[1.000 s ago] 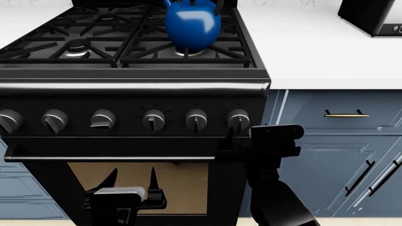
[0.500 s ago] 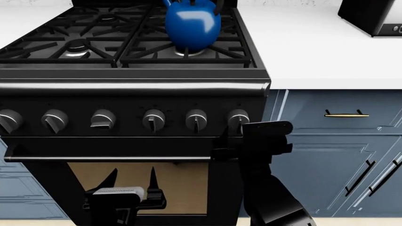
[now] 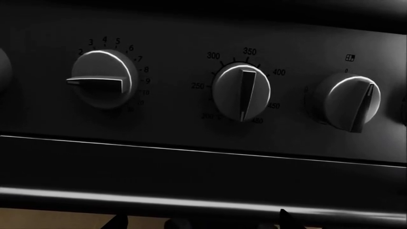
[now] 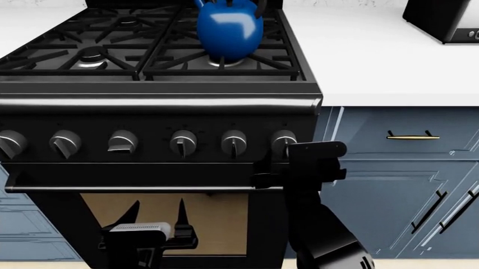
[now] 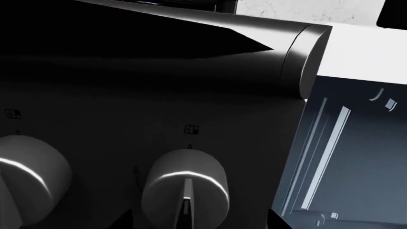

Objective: Turn on the front right burner of the stove.

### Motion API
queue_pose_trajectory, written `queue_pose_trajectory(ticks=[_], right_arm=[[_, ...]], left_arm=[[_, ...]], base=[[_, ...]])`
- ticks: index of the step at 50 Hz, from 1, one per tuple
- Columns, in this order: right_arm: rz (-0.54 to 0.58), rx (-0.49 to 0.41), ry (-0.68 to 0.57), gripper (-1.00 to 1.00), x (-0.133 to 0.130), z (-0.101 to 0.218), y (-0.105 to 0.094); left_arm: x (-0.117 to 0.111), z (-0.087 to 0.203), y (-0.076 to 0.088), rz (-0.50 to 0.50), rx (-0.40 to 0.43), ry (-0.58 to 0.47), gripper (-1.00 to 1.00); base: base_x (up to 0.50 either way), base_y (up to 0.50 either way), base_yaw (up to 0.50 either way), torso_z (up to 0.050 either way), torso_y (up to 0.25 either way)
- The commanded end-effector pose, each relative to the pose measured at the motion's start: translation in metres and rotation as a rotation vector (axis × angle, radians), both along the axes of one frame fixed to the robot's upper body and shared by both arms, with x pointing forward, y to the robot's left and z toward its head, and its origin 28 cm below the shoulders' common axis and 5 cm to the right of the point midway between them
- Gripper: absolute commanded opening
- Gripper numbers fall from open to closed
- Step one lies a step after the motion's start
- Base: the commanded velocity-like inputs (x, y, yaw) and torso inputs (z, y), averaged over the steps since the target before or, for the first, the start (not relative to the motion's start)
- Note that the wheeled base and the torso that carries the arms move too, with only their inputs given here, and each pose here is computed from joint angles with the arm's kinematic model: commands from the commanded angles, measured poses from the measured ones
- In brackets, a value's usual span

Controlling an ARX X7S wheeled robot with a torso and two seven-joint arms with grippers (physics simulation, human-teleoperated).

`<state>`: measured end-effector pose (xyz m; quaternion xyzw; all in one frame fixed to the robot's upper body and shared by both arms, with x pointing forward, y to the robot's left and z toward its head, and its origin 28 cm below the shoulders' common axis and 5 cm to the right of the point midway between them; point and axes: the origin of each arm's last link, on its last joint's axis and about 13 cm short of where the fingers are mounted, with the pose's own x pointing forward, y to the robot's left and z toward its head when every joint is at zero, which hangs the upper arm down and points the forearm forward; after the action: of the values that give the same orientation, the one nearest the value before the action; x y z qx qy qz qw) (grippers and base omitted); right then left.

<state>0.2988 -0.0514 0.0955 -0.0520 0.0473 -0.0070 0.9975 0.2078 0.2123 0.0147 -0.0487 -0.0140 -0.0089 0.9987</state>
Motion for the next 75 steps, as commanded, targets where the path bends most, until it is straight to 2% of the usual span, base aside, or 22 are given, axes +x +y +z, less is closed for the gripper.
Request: queue_pose_trajectory(ticks=[1,24,39,43,65,75], right_arm=[[-0.002,-0.006,0.008,-1.0,0.002,-0.003,0.0],[-0.007,-0.019,0.008,-1.0,0.007,0.0,-0.001],[0.037,-0.261,0.012,-1.0,0.001,0.015,0.001],[0.048,-0.302,0.01,-1.0,-0.001,0.019,0.002],[0.094,-0.468,0.034,-1.0,-0.009,0.025,0.004],[0.114,-0.506,0.047,-1.0,-0.007,0.023,0.004]], left_arm=[[0.0,0.001,0.0,0.0,-0.002,0.0,1.0],[0.0,-0.001,0.0,-0.001,-0.004,-0.001,1.0],[0.0,0.0,0.0,-0.002,-0.011,-0.003,1.0],[0.0,0.0,0.0,-0.003,-0.013,-0.003,1.0],[-0.001,0.001,0.0,-0.004,-0.017,-0.005,1.0],[-0.001,0.001,0.0,-0.004,-0.016,-0.006,1.0]], base=[[0.0,0.0,0.0,0.0,0.0],[0.0,0.0,0.0,0.0,0.0],[0.0,0.0,0.0,0.0,0.0],[0.0,0.0,0.0,0.0,0.0],[0.0,0.0,0.0,0.0,0.002],[0.0,0.0,0.0,0.0,0.001]])
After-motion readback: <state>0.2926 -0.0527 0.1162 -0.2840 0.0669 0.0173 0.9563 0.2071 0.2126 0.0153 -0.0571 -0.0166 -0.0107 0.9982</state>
